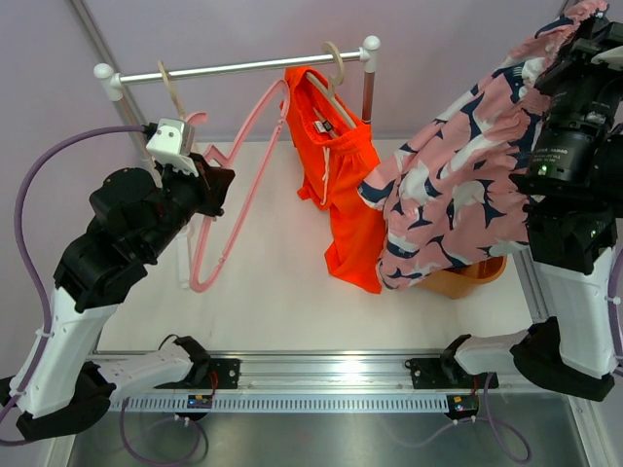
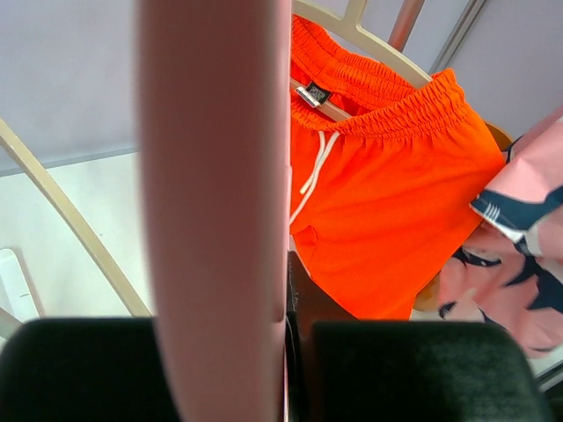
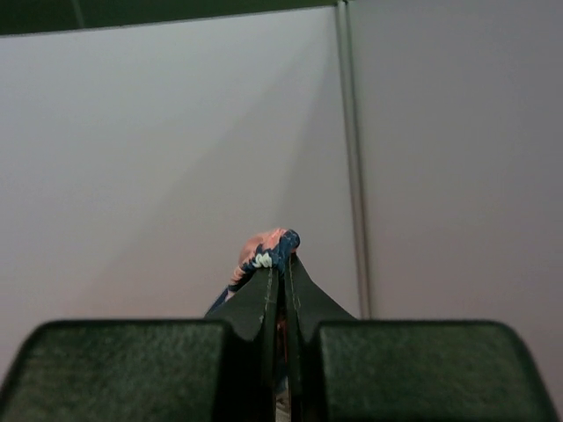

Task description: Remove the shorts from the hanger

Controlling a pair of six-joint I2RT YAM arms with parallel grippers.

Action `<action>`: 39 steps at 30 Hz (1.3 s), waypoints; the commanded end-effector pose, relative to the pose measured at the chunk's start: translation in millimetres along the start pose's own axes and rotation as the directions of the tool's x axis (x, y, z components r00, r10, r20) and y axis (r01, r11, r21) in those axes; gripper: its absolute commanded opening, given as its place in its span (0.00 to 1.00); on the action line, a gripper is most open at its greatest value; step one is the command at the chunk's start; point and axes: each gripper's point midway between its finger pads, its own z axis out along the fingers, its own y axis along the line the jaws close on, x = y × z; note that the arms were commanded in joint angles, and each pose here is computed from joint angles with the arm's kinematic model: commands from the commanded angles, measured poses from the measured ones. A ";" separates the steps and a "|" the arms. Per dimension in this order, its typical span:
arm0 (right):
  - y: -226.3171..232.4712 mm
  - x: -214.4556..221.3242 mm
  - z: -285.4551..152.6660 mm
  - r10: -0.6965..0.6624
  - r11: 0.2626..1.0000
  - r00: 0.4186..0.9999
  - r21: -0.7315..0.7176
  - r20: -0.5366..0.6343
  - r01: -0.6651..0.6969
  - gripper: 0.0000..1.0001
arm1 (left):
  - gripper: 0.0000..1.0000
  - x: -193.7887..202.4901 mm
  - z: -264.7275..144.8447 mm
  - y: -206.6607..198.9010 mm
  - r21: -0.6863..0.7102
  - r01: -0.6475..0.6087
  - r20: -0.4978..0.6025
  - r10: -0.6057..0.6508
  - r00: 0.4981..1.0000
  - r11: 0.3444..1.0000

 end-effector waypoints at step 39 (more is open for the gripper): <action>-27.9 500.4 -97.2 0.283 0.946 0.315 0.209 -0.906 -0.249 0.00 | 0.00 10.6 9.2 -15.4 0.069 0.037 -0.032 -0.034 0.999 0.997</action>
